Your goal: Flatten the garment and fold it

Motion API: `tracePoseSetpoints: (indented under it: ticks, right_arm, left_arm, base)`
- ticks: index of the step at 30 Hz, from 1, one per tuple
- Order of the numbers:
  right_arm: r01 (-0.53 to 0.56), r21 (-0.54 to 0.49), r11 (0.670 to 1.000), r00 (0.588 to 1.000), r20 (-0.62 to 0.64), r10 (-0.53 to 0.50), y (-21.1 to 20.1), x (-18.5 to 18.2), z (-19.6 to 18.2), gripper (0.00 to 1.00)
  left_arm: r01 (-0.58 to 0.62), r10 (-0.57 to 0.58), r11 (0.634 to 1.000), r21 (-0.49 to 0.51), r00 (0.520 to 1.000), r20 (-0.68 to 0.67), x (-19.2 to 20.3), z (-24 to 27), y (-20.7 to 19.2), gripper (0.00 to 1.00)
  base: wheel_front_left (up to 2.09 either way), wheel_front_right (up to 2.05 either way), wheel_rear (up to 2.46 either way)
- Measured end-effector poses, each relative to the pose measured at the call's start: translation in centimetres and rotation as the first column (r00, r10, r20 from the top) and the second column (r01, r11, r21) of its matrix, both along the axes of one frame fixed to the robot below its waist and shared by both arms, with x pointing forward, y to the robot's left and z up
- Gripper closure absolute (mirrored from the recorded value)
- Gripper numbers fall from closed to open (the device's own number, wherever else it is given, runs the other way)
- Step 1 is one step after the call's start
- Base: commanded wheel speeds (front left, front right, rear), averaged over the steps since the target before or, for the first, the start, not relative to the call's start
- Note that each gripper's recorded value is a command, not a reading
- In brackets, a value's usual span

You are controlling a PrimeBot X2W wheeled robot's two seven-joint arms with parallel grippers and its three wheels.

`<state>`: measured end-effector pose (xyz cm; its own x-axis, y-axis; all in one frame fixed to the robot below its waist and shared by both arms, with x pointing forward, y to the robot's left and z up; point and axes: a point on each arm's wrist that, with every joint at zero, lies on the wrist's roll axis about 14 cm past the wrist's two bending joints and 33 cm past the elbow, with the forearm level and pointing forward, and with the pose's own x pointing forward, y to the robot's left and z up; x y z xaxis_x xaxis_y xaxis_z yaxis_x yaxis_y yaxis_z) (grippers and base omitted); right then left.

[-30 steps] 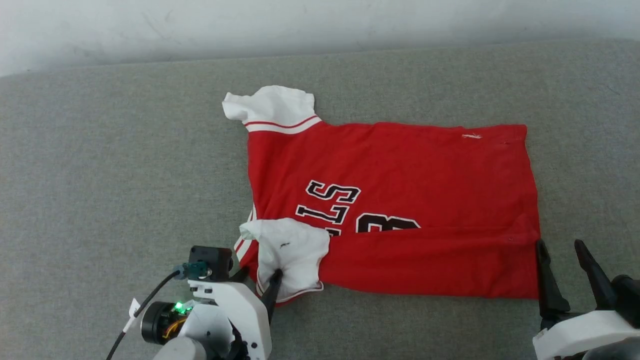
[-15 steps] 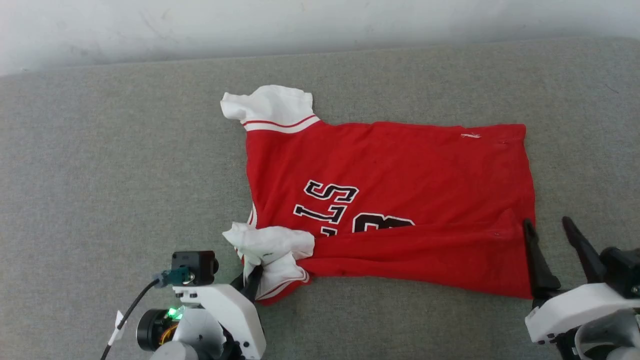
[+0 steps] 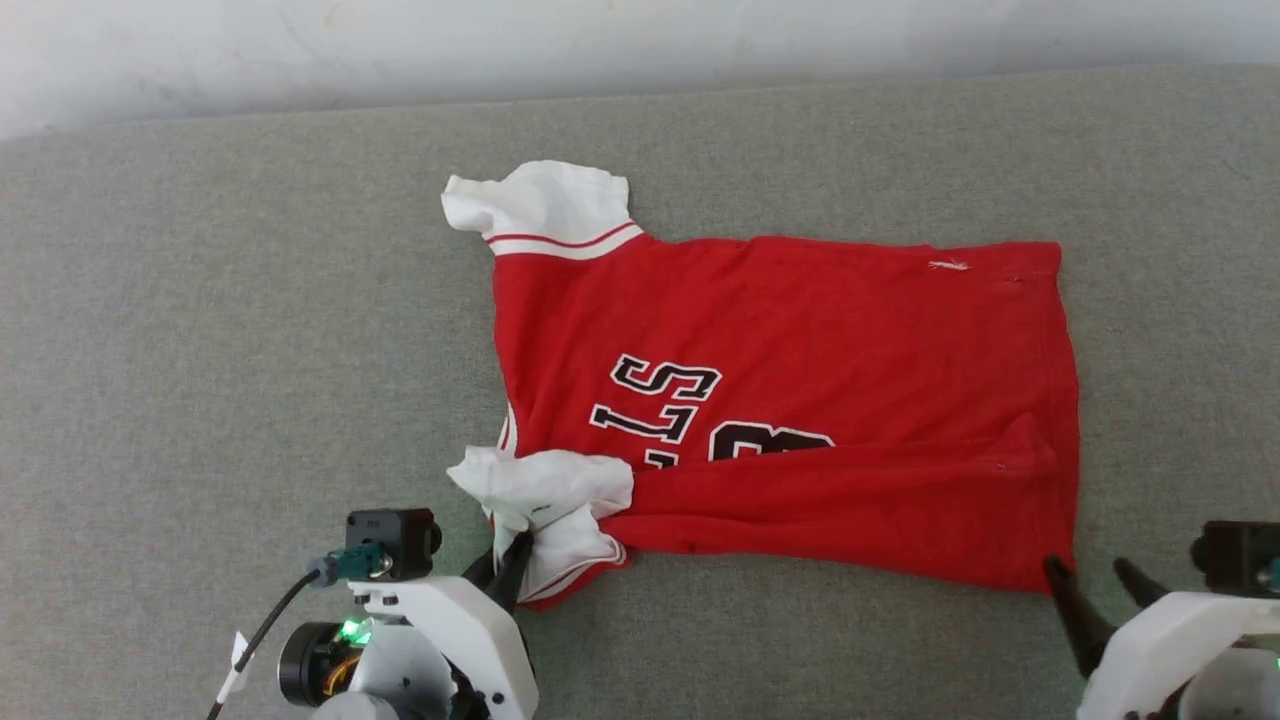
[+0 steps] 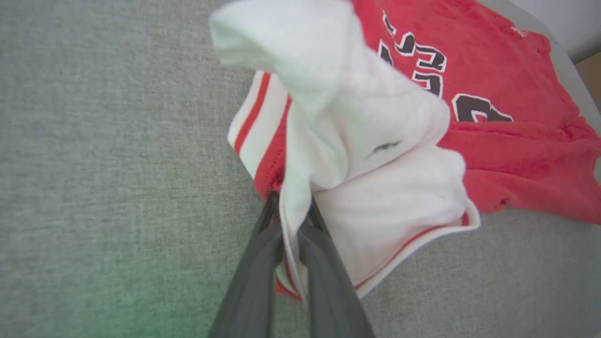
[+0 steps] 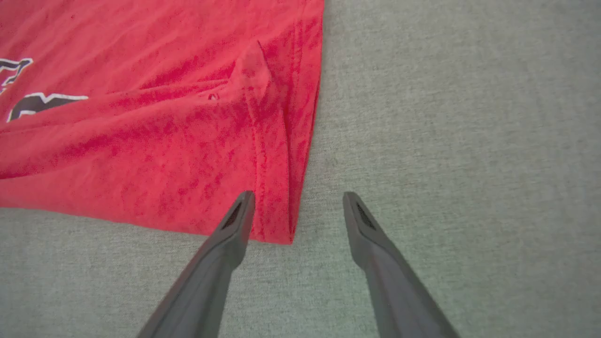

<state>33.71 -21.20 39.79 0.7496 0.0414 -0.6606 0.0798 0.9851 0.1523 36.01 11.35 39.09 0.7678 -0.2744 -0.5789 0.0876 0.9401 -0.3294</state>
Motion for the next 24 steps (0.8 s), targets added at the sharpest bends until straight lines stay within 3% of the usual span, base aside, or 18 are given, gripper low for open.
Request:
tracePoseSetpoints:
  ticks: [7, 8, 9, 10, 19, 24]
  right_arm:
    - [-0.004, 0.038, 0.999, 0.996, -0.088, 0.007, 0.8, -0.4, -2.5, 0.02]
    - [-0.005, 0.040, 0.999, 0.996, -0.091, 0.008, 0.9, -0.3, -2.7, 0.48]
    - [-0.004, 0.040, 0.999, 0.996, -0.088, 0.007, 0.9, -0.1, -2.8, 0.70]
    - [-0.004, 0.041, 0.999, 0.996, -0.087, 0.008, 0.9, 0.1, -2.9, 1.00]
    - [-0.007, 0.058, 0.998, 0.999, -0.036, 0.009, 1.3, 1.1, -1.8, 1.00]
    - [-0.007, 0.058, 0.998, 1.000, 0.010, 0.006, 1.1, 0.9, 0.0, 1.00]
  left_arm:
    - [0.013, -0.013, 1.000, -0.001, 1.000, -0.005, 0.2, -0.4, -0.1, 1.00]
    - [0.012, -0.012, 1.000, -0.001, 1.000, -0.007, 0.2, -0.5, -0.1, 1.00]
    - [0.011, -0.011, 1.000, -0.001, 1.000, -0.009, 0.3, -0.5, 0.0, 1.00]
    - [0.009, -0.009, 1.000, -0.001, 1.000, -0.008, 0.3, -0.6, 0.0, 1.00]
    - [-0.033, 0.033, 0.998, -0.055, 0.999, 0.004, 0.2, 0.2, 0.6, 1.00]
    - [-0.057, 0.057, 0.998, -0.037, 0.998, -0.010, -1.4, 0.8, 1.7, 1.00]
  base:
    - [0.00, 0.00, 0.00]
    - [0.00, 0.00, 0.00]
    - [0.00, 0.00, 0.00]
    - [0.00, 0.00, 0.00]
    - [0.00, 0.00, 0.00]
    - [0.00, 0.00, 0.00]
